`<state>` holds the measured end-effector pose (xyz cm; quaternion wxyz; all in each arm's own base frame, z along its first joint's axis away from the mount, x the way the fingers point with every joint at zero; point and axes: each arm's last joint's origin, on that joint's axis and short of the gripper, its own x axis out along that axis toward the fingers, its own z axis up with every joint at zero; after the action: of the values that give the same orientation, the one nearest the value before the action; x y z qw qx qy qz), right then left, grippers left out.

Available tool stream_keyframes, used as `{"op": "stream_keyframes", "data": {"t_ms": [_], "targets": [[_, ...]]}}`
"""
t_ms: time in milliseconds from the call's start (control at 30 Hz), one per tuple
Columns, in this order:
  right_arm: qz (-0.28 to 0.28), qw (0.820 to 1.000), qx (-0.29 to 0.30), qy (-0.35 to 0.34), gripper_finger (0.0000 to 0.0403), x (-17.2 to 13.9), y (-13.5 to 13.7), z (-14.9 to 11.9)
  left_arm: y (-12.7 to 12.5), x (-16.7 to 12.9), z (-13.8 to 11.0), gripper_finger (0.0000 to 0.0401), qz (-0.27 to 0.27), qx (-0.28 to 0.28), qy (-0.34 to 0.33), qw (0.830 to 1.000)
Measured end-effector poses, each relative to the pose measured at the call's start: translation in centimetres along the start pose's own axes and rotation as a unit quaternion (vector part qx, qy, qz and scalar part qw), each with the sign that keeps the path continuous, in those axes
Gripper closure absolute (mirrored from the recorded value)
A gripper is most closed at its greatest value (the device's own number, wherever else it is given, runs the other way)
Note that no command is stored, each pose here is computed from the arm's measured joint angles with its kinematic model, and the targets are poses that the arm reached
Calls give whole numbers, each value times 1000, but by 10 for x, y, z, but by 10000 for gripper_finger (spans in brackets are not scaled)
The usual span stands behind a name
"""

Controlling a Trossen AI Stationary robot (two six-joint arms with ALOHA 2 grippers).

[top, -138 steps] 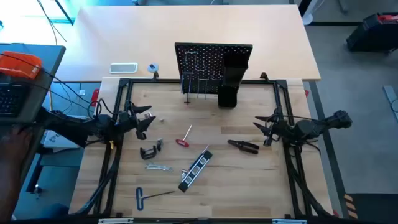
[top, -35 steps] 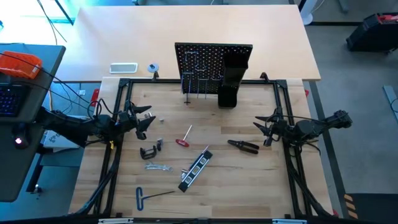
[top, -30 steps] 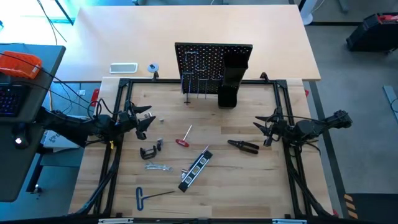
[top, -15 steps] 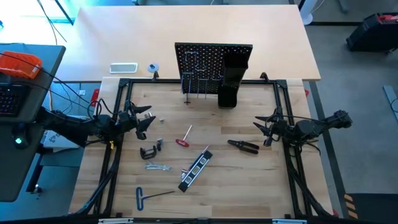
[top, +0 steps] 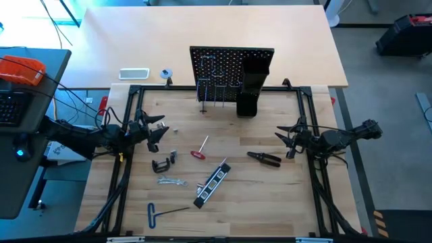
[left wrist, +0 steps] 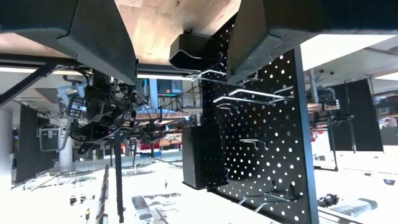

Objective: Hang tools onto peg board
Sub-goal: Put the socket into the bottom black bin on the peg board

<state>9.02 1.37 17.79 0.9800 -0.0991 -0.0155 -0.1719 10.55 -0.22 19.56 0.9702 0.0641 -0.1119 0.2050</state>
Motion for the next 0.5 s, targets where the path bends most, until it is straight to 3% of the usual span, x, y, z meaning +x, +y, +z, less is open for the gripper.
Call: {"op": "stream_keyframes", "data": {"t_ms": [300,500], "targets": [[0,1000,0,0,284,0,0,0,-5,-1,1,163,-94,-64,-16,993],[0,1000,0,0,284,0,0,0,-5,-1,3,163,-101,-92,-21,990]]}}
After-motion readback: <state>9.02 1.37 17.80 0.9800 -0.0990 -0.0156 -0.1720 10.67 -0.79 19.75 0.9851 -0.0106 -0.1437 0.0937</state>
